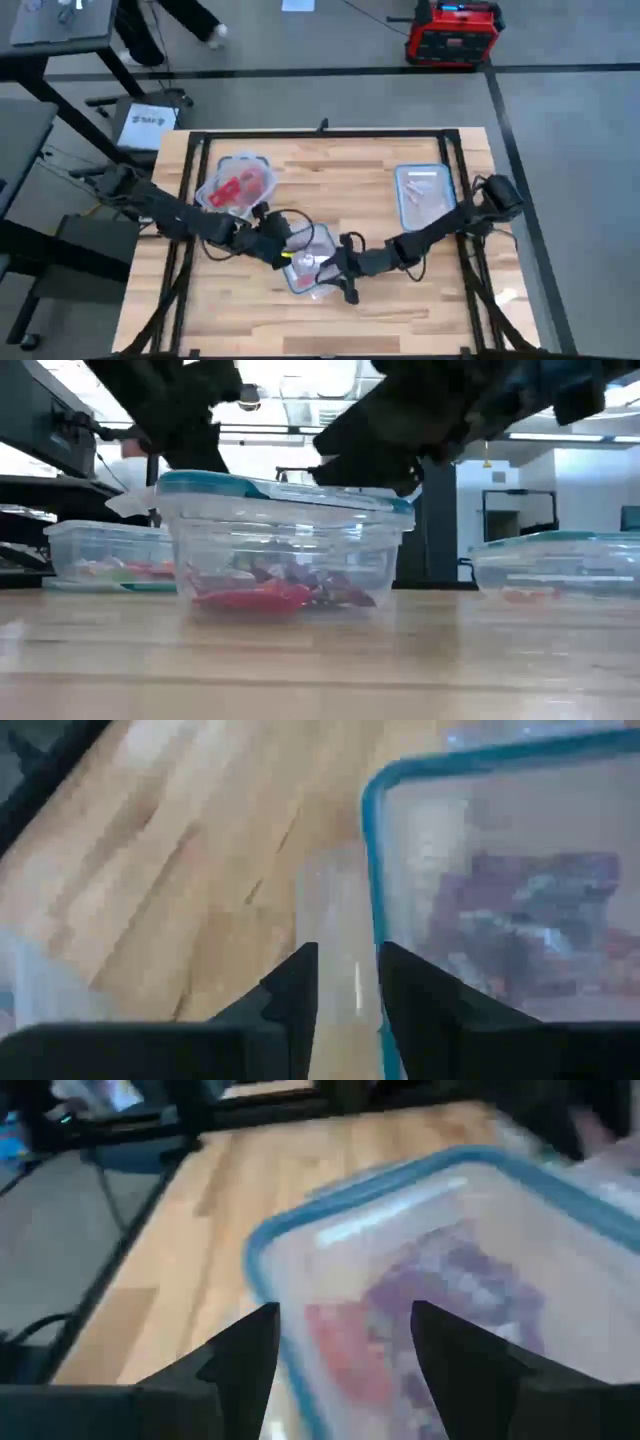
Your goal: Sort candy
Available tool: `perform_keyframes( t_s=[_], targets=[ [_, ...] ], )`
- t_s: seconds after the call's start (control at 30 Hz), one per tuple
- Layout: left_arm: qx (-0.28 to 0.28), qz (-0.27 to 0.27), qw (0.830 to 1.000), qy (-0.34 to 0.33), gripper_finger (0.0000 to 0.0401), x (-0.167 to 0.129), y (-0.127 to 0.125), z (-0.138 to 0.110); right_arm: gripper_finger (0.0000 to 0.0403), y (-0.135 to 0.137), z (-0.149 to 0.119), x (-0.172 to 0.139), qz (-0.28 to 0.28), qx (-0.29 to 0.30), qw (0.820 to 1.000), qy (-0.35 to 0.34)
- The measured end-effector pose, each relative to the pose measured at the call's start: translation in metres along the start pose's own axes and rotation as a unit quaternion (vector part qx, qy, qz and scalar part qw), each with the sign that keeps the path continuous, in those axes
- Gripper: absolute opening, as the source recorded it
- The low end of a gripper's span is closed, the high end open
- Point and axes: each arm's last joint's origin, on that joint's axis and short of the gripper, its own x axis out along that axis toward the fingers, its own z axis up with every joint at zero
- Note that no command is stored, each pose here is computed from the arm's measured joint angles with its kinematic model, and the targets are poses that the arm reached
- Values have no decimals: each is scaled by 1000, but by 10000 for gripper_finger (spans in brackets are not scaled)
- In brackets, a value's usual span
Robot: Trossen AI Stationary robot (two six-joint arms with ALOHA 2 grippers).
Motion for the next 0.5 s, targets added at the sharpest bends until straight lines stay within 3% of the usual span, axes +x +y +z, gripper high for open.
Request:
perform_keyframes(
  t_s=[0.3, 0.5],
  targets=[
    [-83, -39, 996, 16, 93, 0, -16, -11, 214, -12, -7, -2, -9, -36, 996, 81],
    [-129, -94, 987, 6, 93, -10, -32, -12, 214, -19, -1, -14, 2, -66, 992, 109]
  ],
)
